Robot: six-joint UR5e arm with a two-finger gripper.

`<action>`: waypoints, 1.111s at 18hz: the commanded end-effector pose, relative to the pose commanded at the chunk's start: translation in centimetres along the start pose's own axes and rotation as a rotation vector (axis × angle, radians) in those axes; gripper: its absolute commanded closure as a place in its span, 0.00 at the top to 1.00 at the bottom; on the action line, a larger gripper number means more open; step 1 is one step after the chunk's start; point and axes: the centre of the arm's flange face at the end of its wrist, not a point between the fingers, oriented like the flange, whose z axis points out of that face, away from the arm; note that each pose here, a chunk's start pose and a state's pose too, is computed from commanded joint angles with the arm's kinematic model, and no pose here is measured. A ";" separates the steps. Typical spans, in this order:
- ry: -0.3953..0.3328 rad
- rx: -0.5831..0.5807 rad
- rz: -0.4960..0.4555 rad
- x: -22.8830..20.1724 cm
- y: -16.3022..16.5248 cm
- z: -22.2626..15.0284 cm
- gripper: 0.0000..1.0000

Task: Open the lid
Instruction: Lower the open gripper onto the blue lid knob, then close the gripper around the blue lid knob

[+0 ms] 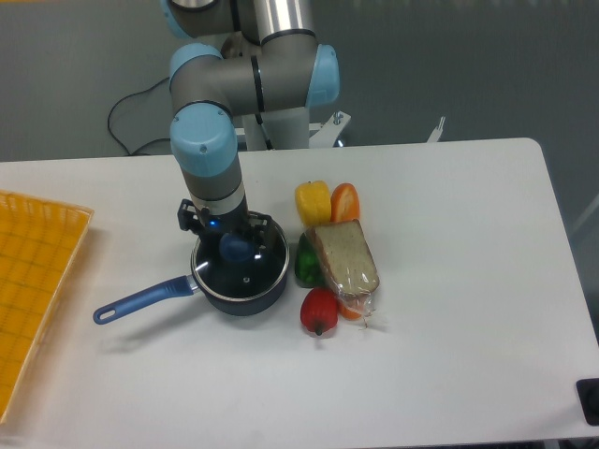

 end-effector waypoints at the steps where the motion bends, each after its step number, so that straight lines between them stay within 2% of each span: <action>1: 0.001 -0.001 0.002 0.0 0.0 0.1 1.00; 6: 0.002 -0.009 0.037 -0.4 0.3 0.4 1.00; 17: 0.002 -0.011 0.026 -1.5 0.5 0.5 1.00; 20: 0.002 -0.011 0.026 -1.5 0.5 0.5 0.96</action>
